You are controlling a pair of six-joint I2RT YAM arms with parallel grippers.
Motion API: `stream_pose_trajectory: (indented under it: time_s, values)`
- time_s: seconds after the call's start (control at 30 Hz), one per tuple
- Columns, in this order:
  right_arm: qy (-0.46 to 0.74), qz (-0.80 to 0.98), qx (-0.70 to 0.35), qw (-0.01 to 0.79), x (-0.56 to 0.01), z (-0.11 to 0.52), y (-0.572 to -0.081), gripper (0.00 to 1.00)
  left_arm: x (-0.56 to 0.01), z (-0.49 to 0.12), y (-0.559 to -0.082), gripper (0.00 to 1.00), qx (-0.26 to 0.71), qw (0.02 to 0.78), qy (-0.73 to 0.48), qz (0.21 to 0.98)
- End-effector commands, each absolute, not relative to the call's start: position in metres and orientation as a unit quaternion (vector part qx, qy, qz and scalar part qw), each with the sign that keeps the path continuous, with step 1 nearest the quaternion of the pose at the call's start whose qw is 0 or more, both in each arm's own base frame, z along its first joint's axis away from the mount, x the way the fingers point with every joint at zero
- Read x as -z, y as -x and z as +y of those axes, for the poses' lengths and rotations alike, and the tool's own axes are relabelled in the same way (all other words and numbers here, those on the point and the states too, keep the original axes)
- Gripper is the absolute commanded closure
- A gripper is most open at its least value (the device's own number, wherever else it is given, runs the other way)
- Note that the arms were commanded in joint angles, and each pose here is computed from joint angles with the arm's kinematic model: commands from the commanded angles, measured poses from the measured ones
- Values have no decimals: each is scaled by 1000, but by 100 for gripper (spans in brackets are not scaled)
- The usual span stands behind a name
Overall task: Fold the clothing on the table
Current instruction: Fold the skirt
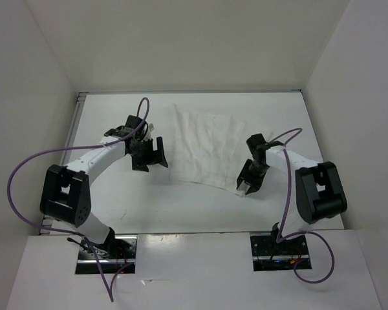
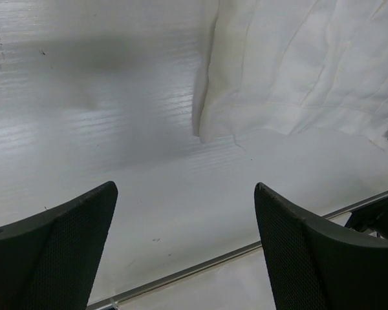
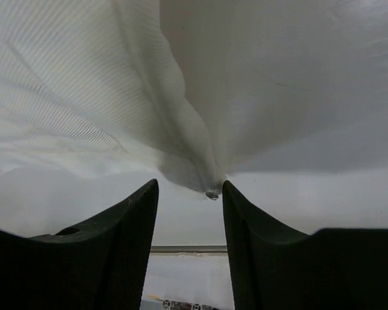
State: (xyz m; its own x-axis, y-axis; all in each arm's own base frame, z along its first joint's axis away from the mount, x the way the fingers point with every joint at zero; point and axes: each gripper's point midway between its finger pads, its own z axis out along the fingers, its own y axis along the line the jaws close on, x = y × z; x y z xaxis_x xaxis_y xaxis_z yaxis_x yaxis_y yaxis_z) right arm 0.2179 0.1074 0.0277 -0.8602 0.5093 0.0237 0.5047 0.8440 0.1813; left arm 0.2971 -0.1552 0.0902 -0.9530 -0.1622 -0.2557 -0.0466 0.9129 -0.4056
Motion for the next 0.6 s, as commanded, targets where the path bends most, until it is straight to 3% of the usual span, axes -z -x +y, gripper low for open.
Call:
stream_pose_trajectory:
  time_s: [0.0, 0.23, 0.57]
  values:
    - [-266, 961, -78, 17, -14, 115, -225, 51, -92, -158, -302, 7, 223, 143, 61, 962]
    - [-274, 960, -46, 36, -7, 112, -231, 99, -74, -167, -314, 6, 259, 134, 85, 953]
    - [-294, 947, -77, 99, -52, 115, -250, 100, -9, -177, -310, 9, 234, 72, 101, 964]
